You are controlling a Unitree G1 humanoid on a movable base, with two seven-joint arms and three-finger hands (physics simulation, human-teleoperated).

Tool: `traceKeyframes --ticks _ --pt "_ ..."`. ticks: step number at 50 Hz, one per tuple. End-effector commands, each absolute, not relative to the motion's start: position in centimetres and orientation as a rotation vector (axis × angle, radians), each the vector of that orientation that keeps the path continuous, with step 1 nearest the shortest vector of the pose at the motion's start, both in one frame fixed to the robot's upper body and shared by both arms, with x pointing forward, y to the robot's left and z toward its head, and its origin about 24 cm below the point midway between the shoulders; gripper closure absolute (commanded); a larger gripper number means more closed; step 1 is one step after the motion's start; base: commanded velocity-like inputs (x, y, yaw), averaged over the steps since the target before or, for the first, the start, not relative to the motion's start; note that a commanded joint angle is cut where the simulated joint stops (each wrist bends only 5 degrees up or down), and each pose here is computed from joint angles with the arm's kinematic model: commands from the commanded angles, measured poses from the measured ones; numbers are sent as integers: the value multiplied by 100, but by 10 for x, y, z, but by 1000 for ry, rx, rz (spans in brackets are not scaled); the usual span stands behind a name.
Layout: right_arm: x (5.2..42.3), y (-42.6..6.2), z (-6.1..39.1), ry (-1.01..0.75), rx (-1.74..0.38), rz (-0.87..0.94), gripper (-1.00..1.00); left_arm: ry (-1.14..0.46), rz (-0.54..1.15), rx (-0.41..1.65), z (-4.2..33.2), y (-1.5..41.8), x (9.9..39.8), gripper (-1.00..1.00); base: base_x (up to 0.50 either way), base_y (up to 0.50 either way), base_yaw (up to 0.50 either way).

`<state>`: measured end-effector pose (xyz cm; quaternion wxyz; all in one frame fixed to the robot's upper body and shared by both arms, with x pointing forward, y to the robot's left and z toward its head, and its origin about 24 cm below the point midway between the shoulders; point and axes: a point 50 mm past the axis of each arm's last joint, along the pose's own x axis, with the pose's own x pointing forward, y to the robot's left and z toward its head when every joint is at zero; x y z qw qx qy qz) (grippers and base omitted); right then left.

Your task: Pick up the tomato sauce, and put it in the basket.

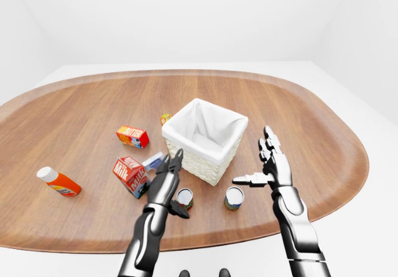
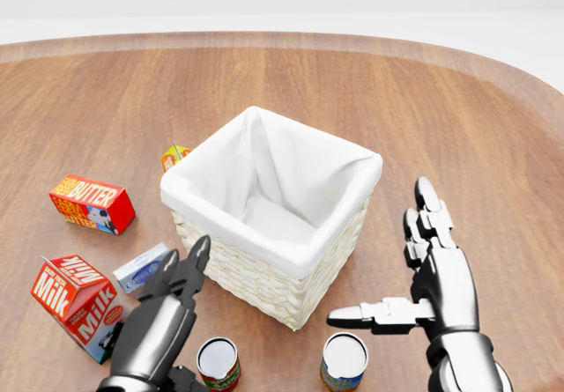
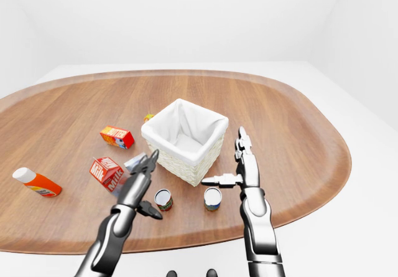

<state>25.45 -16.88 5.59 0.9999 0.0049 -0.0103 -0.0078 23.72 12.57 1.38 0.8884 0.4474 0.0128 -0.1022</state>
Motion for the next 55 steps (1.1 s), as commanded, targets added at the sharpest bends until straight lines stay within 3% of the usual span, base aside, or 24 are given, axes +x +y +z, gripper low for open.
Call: traceKeyframes --ticks 1,55 --pt "255 -169 57 -21 10 -18 -100 31 -221 938 9 124 237 -100 0 0 0" --pt "256 -170 56 -20 11 -21 -100 73 -228 963 -13 122 243 -100 0 0 0"
